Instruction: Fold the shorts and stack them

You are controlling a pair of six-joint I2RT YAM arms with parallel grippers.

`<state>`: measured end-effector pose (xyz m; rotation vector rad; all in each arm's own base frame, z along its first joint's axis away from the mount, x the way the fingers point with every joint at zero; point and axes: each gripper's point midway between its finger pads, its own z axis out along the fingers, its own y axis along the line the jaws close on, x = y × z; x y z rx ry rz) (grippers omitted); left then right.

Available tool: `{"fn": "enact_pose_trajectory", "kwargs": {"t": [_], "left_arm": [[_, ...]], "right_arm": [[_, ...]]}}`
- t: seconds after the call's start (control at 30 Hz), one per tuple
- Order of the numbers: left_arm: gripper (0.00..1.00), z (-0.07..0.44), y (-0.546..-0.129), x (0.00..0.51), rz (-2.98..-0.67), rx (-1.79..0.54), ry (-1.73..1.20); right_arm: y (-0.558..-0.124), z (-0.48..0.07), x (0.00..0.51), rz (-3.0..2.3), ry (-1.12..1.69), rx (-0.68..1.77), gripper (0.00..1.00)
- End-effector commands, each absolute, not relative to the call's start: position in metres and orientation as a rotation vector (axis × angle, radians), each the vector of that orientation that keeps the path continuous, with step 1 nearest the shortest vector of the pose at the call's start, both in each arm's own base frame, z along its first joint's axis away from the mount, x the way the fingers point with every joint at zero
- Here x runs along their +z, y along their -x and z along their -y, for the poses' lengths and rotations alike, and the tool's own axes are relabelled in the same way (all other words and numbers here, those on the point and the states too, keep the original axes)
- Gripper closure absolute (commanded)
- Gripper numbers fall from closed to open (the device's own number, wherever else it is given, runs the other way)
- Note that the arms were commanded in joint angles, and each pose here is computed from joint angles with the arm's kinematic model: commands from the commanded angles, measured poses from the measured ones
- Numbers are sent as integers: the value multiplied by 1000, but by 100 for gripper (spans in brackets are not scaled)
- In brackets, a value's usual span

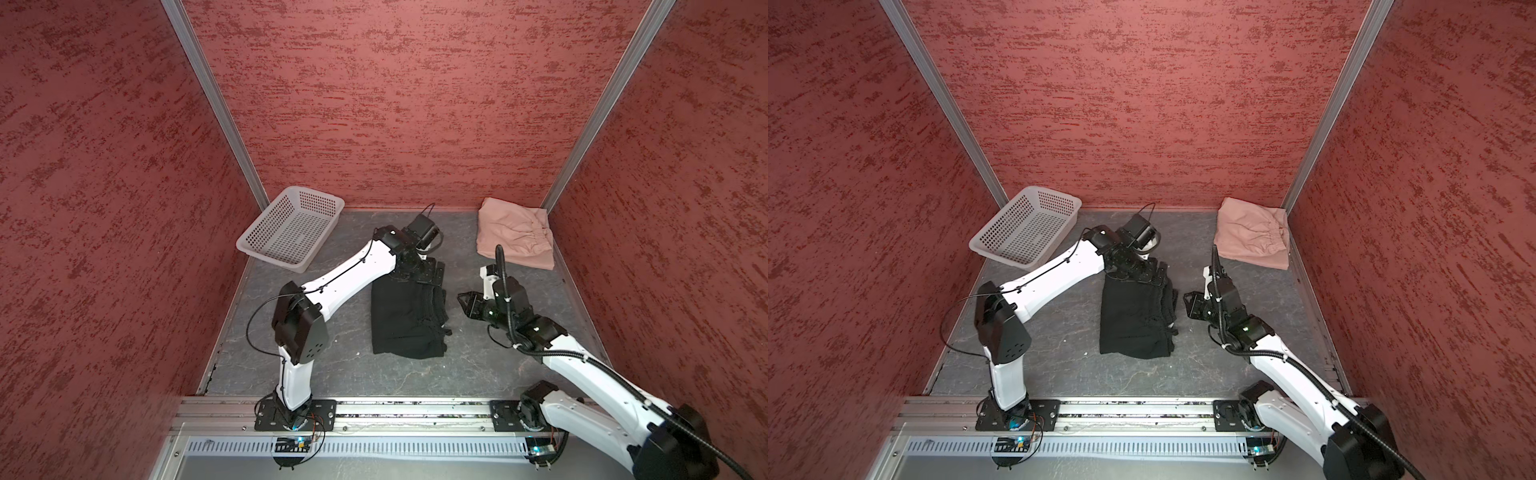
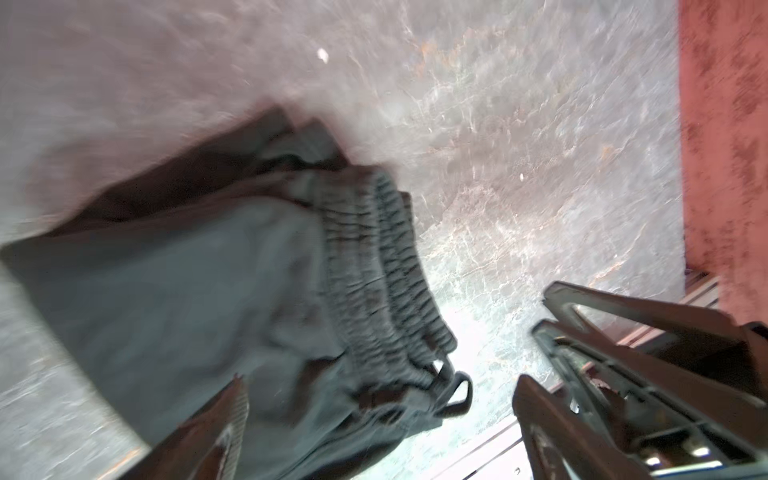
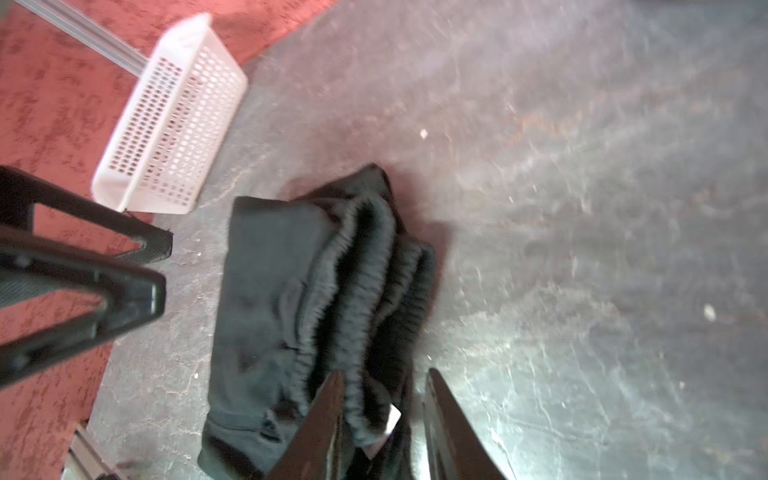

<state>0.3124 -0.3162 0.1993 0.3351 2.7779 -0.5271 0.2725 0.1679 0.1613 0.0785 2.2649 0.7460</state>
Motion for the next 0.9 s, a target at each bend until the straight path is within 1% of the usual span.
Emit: {"fn": "enact_pose_trajectory", "kwargs": {"t": [0.0, 0.07, 0.17, 0.23, 0.3, 0.4, 0.53, 0.6, 0.73, 0.87], "left_arm": [[1, 268, -313, 216, -2725, -544, -210], [1, 237, -308, 203, -2713, -558, -93], [1, 200, -295, 178, -2683, -538, 56], [1, 191, -286, 161, -2645, -595, 98], [1, 185, -278, 142, -2631, -626, 133], [1, 188, -276, 121, -2608, -737, 147], [1, 191, -277, 97, -2618, -806, 168], [1, 197, -279, 92, -2611, -846, 140], [1, 218, -282, 90, -2556, -960, 50], [1, 232, -280, 82, -2571, -1016, 1]], "right_arm": [[-252, -203, 166, -2305, 145, 903, 68], [-244, -232, 166, -2305, 241, 988, 68], [-233, -256, 144, -2390, 339, 955, 66], [-228, -265, 118, -2465, 372, 921, 65], [-226, -263, 90, -2546, 346, 884, 65], [-224, -244, 49, -2702, 239, 729, 68], [-218, -229, 27, -2784, 139, 673, 68], [-217, -228, 27, -2786, 127, 674, 68], [-231, -222, 41, -2729, 82, 628, 63], [-242, -217, 47, -2697, 15, 694, 60]]}}
